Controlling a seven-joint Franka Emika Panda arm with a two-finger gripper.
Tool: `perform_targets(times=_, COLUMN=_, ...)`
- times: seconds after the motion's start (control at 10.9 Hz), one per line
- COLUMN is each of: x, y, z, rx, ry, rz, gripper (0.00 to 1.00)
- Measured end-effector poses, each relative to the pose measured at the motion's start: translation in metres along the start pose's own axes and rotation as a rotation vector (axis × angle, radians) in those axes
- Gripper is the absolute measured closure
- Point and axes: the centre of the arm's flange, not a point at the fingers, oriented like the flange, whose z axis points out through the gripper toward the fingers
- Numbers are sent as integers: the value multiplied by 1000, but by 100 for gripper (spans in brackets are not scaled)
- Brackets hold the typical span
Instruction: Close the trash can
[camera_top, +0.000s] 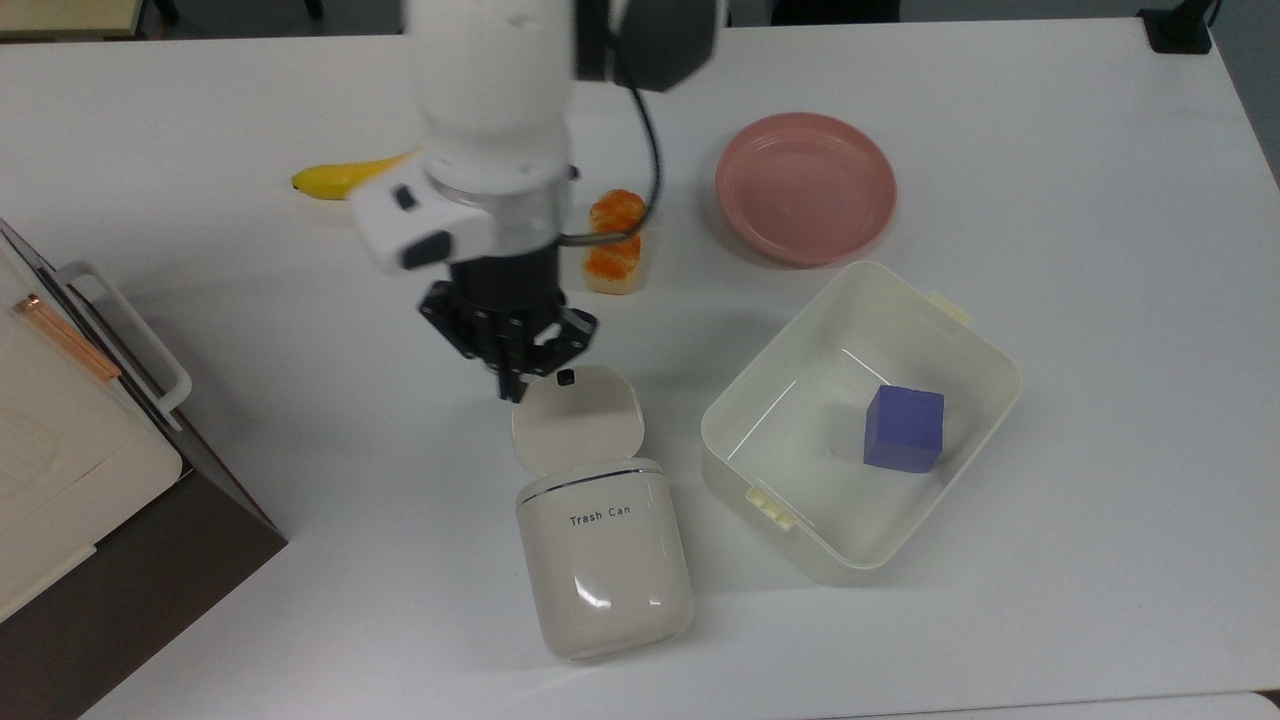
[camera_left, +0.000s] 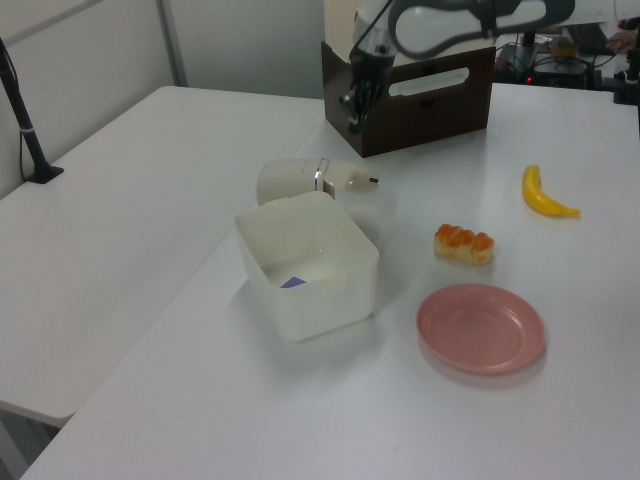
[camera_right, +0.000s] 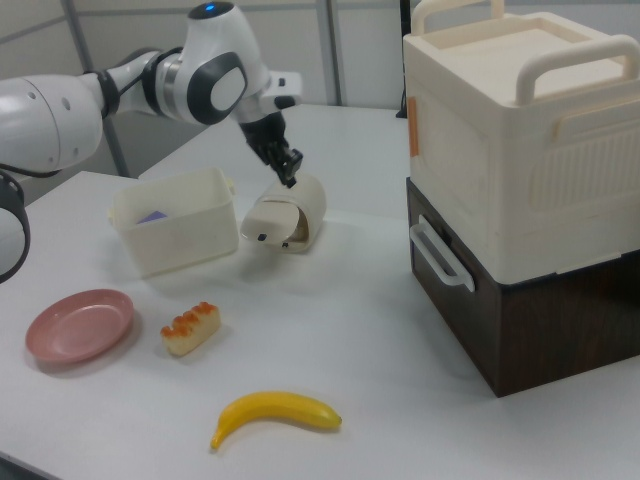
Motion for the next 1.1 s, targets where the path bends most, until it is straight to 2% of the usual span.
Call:
perform_targets(times=0.27, x=13, y=40, z=-55, rx=55, ry=56, rz=81, gripper=84)
perform_targets(times=0.55, x=-9, y=56, z=-106, rx=64, ry=-73, rz=35, gripper=83)
perform_targets(times=0.73, x=-24, y=71, z=-125, rx=63, ry=-157, rz=6, gripper=83)
perform_targets(times=0.92, x=-30, y=81, z=-131, rx=60, ry=-196, rz=-11, gripper=82)
perform_targets(times=1.1, x=-34, y=94, z=-150, rx=65, ry=-193, rz=-13, gripper=81)
